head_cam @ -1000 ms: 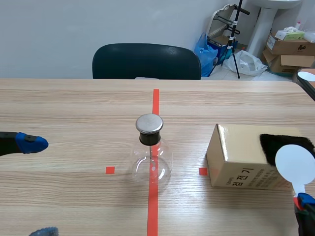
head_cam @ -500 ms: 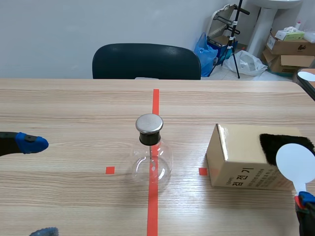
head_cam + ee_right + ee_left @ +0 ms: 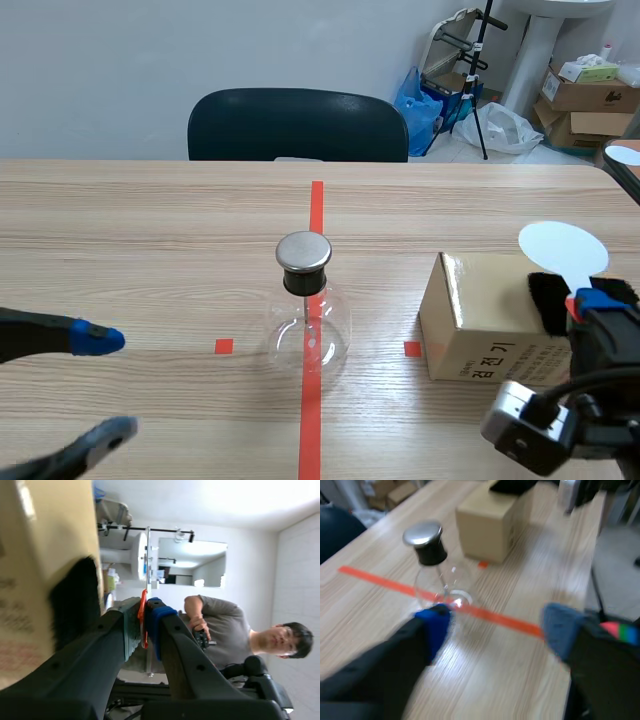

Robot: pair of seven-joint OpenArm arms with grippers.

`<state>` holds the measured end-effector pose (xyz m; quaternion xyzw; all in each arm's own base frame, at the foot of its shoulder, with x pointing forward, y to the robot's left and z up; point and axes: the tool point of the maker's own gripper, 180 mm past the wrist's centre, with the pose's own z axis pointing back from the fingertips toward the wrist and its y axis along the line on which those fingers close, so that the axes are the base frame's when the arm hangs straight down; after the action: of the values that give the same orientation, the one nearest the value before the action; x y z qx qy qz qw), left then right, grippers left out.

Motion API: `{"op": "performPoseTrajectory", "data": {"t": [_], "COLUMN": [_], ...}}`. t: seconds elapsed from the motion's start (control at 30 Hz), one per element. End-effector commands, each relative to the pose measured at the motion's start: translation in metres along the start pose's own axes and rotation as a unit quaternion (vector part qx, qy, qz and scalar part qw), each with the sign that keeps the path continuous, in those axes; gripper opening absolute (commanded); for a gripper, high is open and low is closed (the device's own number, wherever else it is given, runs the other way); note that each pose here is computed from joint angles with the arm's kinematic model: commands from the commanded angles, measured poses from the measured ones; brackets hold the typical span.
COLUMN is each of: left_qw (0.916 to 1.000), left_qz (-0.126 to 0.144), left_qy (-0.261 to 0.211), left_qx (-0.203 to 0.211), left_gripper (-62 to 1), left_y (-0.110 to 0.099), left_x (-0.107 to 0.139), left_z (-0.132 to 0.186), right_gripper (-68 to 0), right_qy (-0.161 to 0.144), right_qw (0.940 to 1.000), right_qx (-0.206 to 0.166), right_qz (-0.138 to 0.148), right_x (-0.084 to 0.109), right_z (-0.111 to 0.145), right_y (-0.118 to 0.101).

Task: Do the electroscope experiment

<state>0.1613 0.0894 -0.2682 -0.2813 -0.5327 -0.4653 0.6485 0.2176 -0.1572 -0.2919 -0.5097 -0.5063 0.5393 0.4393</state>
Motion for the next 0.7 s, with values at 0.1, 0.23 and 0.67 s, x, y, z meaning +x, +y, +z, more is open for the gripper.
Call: {"op": "performPoseTrajectory", "data": {"t": [0.1,0.23,0.67], "left_qw": [0.9997,0.9993,0.9988], "left_qz": [0.006,0.027,0.047], "left_qy": [0.022,0.023,0.009], "left_qx": [-0.001,0.010,-0.006], "left_gripper": [-58.8,-58.8,-57.9], "left_y": [0.019,0.039,0.057], "left_x": [-0.025,-0.047,-0.072], "left_z": [-0.022,-0.038,-0.087], "right_gripper": [-66.5,-66.5,-66.5], "right_qy": [-0.023,-0.041,-0.034], "right_qw": [0.9982,0.9972,0.9946], "right_qx": [-0.052,-0.058,-0.089], "right_qz": [0.020,0.022,-0.041], "right_x": [0.015,0.033,0.067], "right_z": [-0.008,-0.011,-0.025], "right_y": [-0.027,-0.030,-0.046]}}
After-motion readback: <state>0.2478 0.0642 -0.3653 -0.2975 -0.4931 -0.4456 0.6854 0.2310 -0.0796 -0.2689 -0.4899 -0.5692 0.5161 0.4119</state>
